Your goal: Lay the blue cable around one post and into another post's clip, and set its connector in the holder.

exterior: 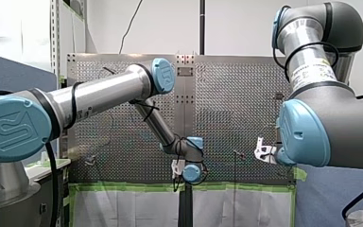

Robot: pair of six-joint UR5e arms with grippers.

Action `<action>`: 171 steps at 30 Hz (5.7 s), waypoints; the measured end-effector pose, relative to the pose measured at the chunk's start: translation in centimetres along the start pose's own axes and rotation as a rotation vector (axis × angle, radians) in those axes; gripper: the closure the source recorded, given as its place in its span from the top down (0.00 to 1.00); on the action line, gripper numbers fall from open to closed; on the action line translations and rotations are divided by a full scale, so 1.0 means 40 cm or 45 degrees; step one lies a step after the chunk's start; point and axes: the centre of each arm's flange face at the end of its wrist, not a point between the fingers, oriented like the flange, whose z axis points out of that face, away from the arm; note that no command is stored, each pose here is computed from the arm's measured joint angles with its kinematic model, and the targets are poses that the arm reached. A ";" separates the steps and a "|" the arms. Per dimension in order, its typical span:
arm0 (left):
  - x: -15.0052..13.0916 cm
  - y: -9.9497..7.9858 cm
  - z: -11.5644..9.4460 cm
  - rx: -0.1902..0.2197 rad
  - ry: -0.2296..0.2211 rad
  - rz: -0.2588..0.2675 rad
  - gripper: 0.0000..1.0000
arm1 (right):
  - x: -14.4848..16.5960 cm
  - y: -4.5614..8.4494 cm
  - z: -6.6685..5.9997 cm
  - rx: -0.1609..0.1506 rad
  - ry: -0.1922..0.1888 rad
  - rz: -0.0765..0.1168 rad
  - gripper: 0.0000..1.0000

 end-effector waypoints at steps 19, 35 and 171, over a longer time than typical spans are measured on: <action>0.000 -0.006 -0.003 0.003 -0.005 0.020 0.50 | 0.001 0.005 0.001 -0.004 0.003 0.001 0.02; 0.000 0.000 0.002 0.007 -0.005 0.010 0.28 | 0.000 0.005 0.000 -0.005 -0.002 -0.002 0.02; -0.091 -0.181 -0.045 0.207 -0.009 -0.015 0.01 | 0.135 0.123 0.100 0.054 0.120 0.078 0.02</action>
